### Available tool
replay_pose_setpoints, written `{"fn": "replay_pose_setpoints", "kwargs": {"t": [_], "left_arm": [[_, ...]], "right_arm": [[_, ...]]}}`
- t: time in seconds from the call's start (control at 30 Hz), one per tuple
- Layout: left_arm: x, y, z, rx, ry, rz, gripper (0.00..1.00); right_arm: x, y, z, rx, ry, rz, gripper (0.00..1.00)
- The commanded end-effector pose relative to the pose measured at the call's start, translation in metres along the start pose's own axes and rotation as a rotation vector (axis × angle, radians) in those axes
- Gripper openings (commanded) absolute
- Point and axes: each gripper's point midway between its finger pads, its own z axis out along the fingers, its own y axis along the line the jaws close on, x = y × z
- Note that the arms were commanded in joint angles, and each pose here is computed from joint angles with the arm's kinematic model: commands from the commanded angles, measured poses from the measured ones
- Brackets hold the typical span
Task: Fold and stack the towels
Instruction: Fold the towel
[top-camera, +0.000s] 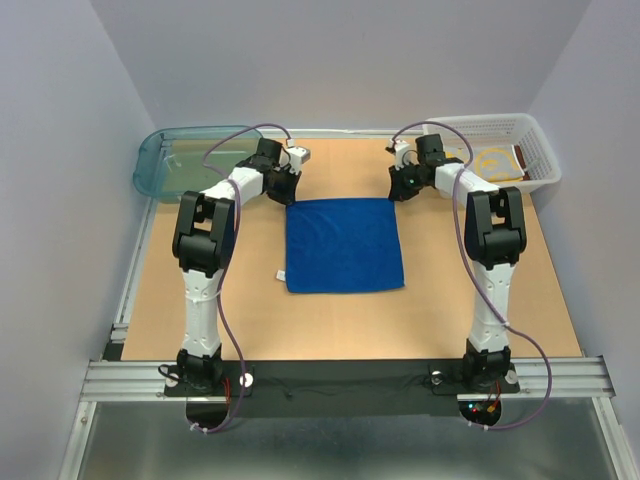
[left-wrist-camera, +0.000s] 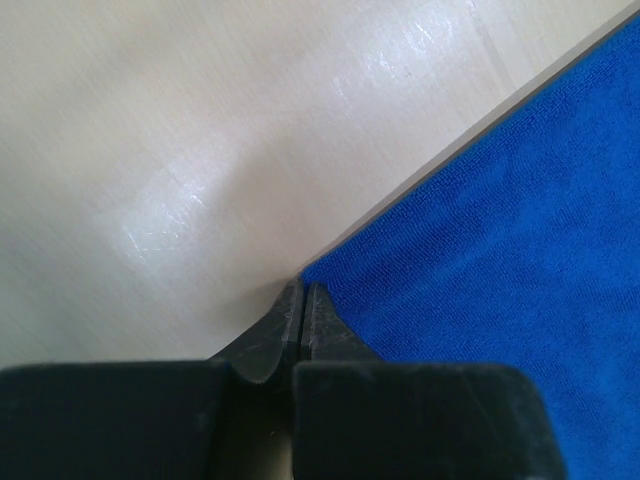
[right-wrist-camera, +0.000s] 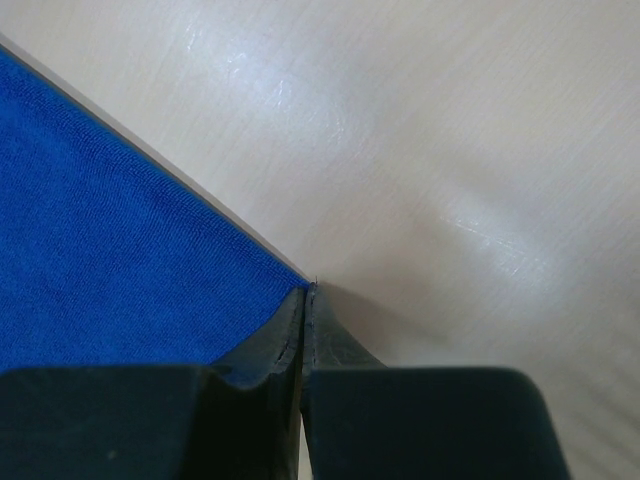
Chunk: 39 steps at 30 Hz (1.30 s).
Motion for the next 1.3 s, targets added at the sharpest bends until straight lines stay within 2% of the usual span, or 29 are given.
{"fn": "replay_pose_setpoints", "kwargs": {"t": [0.0, 0.17, 0.37, 0.83, 1.27], "left_arm": [[-0.022, 0.015, -0.031, -0.054, -0.052, 0.031, 0.0], [-0.038, 0.009, -0.045, -0.044, -0.116, 0.061, 0.0], [-0.034, 0.002, -0.059, -0.041, -0.145, 0.071, 0.0], [-0.03, -0.028, -0.107, -0.001, -0.232, 0.046, 0.0], [0.026, -0.082, -0.129, 0.069, -0.199, -0.084, 0.0]], "right_arm": [[-0.022, -0.005, -0.018, 0.055, -0.011, -0.008, 0.01], [-0.037, -0.004, -0.028, 0.075, -0.049, 0.004, 0.0], [-0.048, 0.003, -0.044, 0.078, -0.102, 0.018, 0.0], [-0.043, 0.035, -0.086, 0.056, -0.151, 0.066, 0.0], [-0.001, 0.082, -0.116, 0.015, -0.122, 0.223, 0.01]]}}
